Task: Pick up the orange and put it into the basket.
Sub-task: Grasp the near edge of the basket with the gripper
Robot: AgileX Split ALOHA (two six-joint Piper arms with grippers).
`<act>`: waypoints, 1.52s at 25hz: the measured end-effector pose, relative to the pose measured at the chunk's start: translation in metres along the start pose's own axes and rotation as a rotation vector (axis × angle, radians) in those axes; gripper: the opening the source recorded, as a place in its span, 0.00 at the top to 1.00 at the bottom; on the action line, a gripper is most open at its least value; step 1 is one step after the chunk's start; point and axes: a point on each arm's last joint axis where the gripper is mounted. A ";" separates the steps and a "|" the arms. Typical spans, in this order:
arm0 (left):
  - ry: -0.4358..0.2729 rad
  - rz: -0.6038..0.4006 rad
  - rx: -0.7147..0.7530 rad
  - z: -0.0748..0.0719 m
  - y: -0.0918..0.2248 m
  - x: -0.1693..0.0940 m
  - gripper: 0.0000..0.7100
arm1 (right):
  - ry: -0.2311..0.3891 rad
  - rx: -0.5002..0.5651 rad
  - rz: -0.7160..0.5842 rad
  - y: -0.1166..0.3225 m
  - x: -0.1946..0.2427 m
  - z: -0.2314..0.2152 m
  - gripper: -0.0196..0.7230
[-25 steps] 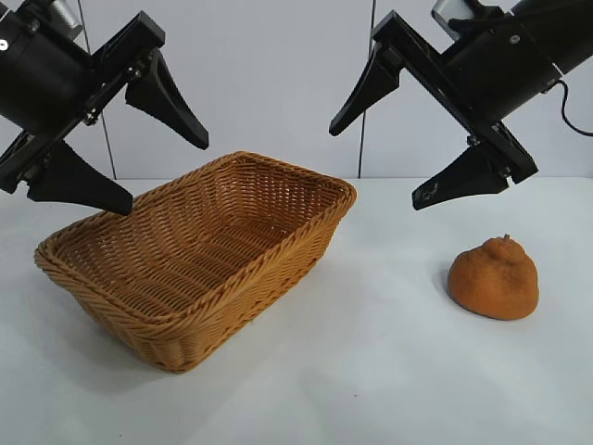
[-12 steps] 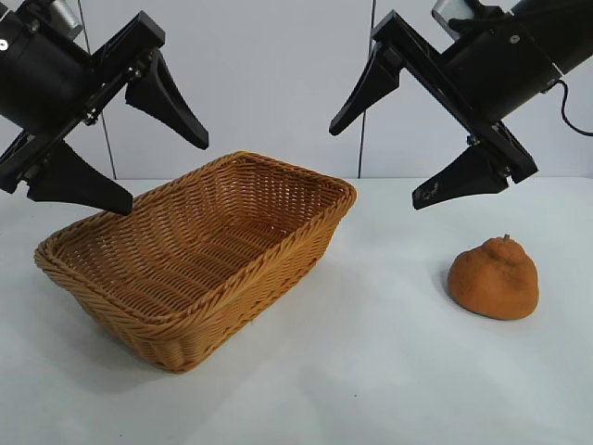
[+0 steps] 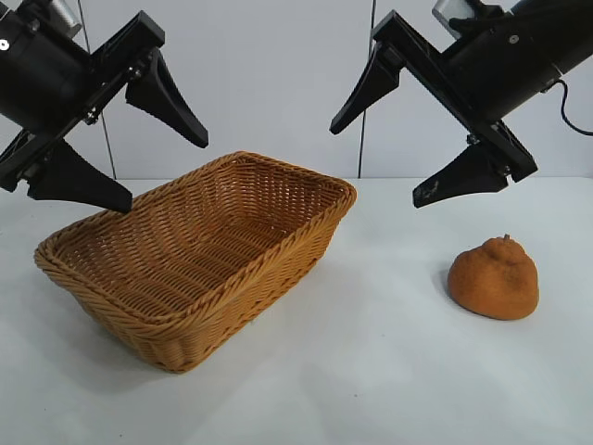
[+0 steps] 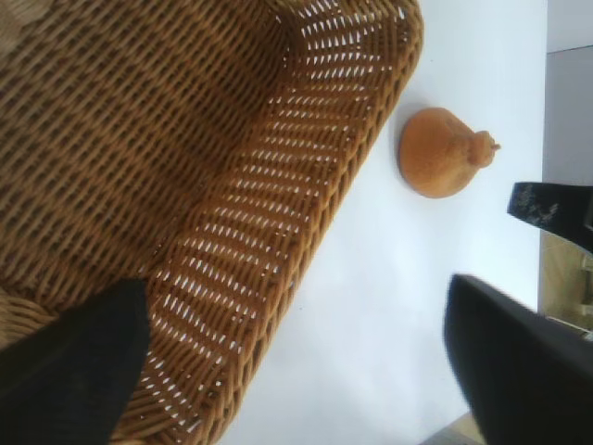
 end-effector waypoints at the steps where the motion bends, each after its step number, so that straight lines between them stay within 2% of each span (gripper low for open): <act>1: -0.009 -0.014 -0.002 -0.002 0.001 -0.008 0.13 | 0.000 0.000 0.000 0.000 0.000 0.000 0.04; 4: -0.049 -0.062 -0.066 -0.006 0.006 -0.029 0.13 | 0.000 0.000 0.000 0.000 0.000 0.000 0.04; 8: -0.171 -0.088 -0.148 -0.001 0.021 -0.034 0.13 | 0.001 0.000 -0.001 0.000 0.000 0.000 0.04; 10: -0.249 -0.101 -0.163 0.000 0.028 -0.030 0.13 | 0.001 0.000 -0.002 0.000 0.000 0.000 0.04; 13: -0.330 -0.150 -0.196 0.000 0.034 -0.024 0.13 | 0.002 0.000 -0.005 0.000 0.000 0.000 0.04; 17: -0.388 -0.200 -0.305 0.005 0.035 -0.009 0.13 | 0.003 0.000 -0.006 -0.001 0.000 0.000 0.04; 25: -0.511 -0.144 -0.387 0.031 0.032 0.036 0.13 | 0.003 0.001 -0.006 -0.001 0.000 0.000 0.04; 33: -0.528 -0.108 -0.466 0.053 0.030 0.081 0.13 | 0.003 0.001 -0.007 -0.001 0.000 0.000 0.04; 38: -0.509 -0.110 -0.584 0.071 0.019 0.093 0.13 | 0.003 0.001 -0.007 -0.001 0.000 0.000 0.04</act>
Point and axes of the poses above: a point on each arm's last joint axis where the gripper is mounted, x pointing out along that axis toward the gripper, z along the wrist's bending axis when the last joint is at zero, y = z × x, and after that the axes turned 8 degrees about -x, right-handed
